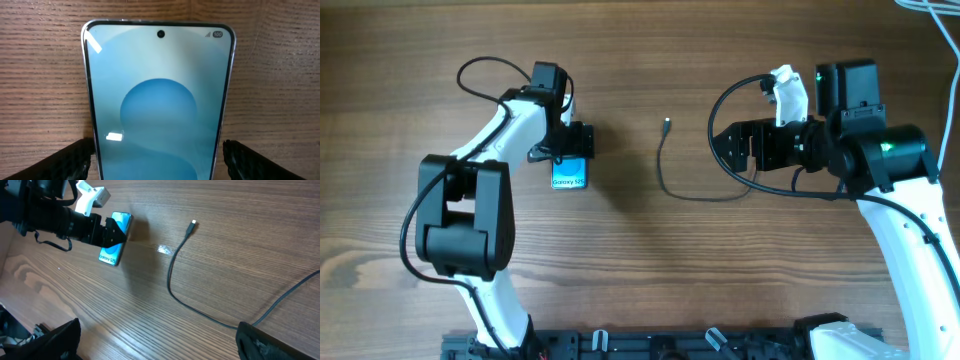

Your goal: Plug charger to phone and switch on socket

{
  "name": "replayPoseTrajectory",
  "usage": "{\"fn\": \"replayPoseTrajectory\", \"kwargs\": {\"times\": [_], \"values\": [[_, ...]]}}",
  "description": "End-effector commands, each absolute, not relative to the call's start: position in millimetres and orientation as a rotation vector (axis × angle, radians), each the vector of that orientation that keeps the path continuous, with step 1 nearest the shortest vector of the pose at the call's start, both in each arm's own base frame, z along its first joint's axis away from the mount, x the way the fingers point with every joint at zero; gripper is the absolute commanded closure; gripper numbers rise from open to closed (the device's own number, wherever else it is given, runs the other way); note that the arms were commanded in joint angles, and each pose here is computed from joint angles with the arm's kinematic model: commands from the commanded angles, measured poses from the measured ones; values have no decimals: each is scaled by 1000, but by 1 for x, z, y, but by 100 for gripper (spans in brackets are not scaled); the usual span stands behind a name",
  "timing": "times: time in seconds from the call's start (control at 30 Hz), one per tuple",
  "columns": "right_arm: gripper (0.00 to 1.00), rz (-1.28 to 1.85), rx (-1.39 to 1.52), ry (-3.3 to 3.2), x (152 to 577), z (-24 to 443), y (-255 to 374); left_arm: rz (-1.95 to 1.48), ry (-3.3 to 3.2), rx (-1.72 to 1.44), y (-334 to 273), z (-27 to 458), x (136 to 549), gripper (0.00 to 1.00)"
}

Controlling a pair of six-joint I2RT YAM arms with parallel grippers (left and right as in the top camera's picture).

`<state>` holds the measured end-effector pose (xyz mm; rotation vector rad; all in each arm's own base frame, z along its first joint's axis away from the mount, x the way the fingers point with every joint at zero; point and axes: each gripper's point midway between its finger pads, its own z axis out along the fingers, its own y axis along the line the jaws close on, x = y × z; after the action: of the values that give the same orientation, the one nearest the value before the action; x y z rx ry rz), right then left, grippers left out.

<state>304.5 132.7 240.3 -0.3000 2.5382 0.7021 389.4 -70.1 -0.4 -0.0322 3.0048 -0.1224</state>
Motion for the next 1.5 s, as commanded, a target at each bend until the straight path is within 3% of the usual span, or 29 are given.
{"fn": "replayPoseTrajectory", "kwargs": {"times": [0.0, 0.27, 0.47, 0.9, 1.03, 1.47], "values": [[0, 735, -307, 2523, 306, 247, 138, -54, 3097, -38, -62, -31, 365, 10], [0, 734, -307, 2526, 306, 245, 137, 10, 3120, 1, -64, -32, 358, 13], [0, 732, -314, 2526, 306, 245, 137, 77, 3099, -14, -75, -32, 358, 10], [0, 732, -315, 2524, 306, 245, 137, 43, 3082, -141, -77, -32, 361, 23], [0, 731, -316, 2520, 307, 246, 138, -1, 3078, -220, -82, -32, 362, 8], [0, 731, -315, 2521, 307, 246, 138, -42, 3026, -278, -87, -31, 374, 6]]}}
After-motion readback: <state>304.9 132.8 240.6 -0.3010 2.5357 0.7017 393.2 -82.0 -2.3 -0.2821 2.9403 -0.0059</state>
